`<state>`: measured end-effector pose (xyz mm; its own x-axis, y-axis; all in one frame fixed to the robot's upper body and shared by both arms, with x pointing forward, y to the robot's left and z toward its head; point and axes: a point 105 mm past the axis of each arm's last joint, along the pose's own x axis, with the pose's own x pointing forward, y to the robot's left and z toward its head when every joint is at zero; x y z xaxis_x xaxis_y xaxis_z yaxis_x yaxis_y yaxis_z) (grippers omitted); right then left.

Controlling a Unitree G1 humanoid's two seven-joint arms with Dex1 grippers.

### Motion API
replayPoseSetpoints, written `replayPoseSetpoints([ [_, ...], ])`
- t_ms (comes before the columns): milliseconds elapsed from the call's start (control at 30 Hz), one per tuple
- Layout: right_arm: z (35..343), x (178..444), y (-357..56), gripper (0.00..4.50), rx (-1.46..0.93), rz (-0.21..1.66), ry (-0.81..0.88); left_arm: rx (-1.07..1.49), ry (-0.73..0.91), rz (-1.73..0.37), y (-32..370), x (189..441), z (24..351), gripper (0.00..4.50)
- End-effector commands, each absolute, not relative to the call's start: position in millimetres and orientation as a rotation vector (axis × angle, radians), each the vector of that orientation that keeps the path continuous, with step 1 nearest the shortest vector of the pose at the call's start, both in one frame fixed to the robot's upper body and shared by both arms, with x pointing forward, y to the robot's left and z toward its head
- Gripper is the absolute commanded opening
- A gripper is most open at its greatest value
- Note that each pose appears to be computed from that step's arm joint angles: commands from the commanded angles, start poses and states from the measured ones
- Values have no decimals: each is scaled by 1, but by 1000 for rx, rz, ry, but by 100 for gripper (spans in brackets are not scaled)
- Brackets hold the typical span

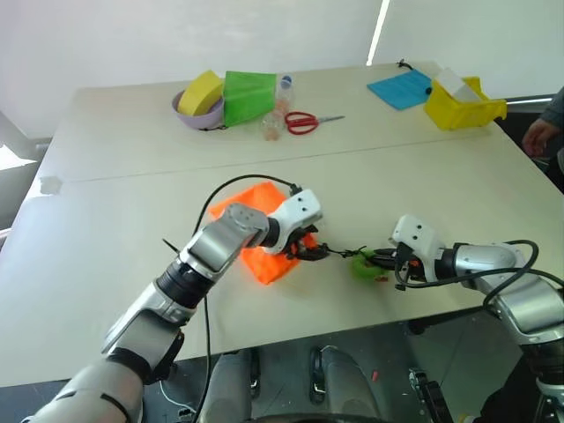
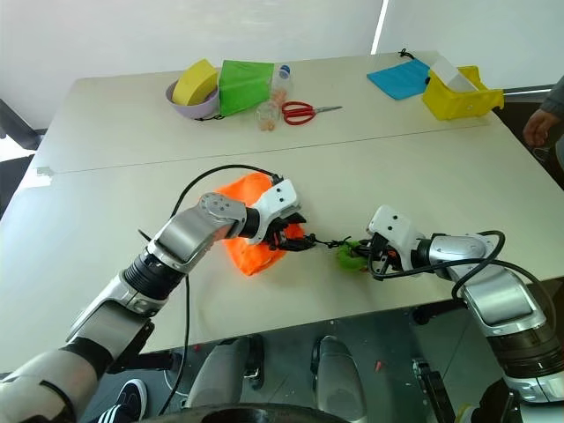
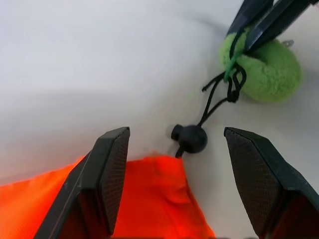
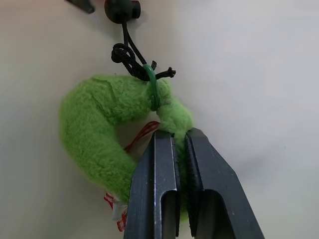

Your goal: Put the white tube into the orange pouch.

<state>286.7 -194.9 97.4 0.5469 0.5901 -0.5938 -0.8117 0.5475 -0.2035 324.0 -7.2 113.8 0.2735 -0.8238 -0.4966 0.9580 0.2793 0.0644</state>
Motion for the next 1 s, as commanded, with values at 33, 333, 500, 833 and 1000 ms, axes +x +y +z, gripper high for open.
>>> replayPoseSetpoints([
  [33, 99, 289, -191, 0, -503, 866, 479, 434, 333, -1227, -9, 330, 127, 323],
  [333, 99, 289, -190, 0, -502, 865, 476, 482, 328, -1284, -15, 324, 117, 323],
  [500, 99, 289, -189, 0, -503, 867, 473, 526, 329, -1287, -17, 326, 111, 323],
  [833, 99, 288, -189, 0, -503, 864, 474, 536, 333, -1277, -16, 330, 108, 323],
  [1000, 98, 288, -189, 0, -503, 864, 473, 525, 346, -1274, -16, 329, 107, 323],
])
